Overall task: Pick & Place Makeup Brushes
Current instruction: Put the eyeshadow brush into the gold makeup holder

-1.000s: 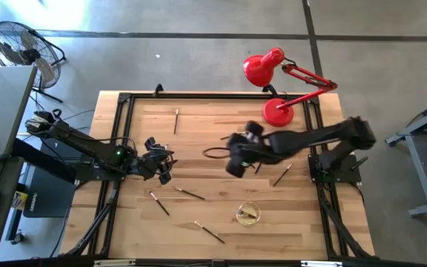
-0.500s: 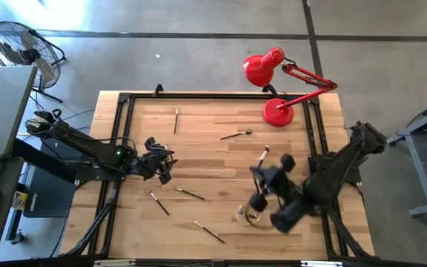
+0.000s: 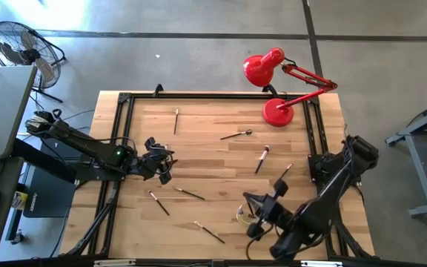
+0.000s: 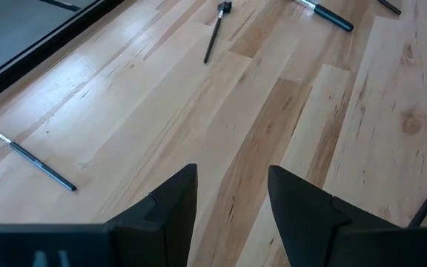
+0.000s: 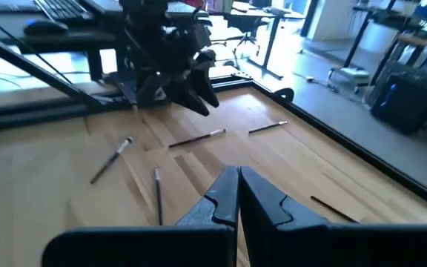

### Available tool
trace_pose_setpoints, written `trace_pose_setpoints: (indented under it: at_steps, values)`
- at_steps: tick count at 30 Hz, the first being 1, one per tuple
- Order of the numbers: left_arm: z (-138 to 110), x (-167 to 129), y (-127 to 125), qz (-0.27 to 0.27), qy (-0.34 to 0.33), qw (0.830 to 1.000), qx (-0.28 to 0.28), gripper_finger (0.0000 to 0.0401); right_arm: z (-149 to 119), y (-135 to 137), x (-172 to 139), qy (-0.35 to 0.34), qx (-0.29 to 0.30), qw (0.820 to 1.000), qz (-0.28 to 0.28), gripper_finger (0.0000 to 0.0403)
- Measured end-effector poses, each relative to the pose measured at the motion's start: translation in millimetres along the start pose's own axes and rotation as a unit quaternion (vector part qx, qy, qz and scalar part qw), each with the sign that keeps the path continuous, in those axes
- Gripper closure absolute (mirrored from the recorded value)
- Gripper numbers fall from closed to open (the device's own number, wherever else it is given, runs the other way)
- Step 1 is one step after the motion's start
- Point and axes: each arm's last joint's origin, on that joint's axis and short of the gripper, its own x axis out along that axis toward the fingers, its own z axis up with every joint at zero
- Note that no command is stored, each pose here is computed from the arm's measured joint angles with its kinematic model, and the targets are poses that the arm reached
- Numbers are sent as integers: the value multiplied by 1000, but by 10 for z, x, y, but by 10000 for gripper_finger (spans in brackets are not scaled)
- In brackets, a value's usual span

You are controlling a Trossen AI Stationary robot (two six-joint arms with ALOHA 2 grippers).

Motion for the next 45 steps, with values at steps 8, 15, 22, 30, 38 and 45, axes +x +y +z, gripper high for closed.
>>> trace_pose_setpoints:
  at_steps: [8,15,22,30,38,45]
  values:
    - [-1,0,-2,-3,2,1000,-4,239,-319,155,145,13,-38,999,-22,402]
    - [-3,0,-5,-8,5,1000,-6,239,-673,97,220,17,-7,1000,-16,402]
    - [-3,0,-5,-8,5,1000,-17,239,-980,-110,264,6,48,999,7,403]
    - [-1,0,-6,-9,4,1000,-18,239,-1021,-266,242,25,71,996,41,402]
    - [26,-1,-21,-15,-6,999,-28,239,-849,-285,178,35,63,994,83,402]
    - [33,-1,-25,-18,-9,999,-31,239,-829,-285,162,52,63,991,103,402]
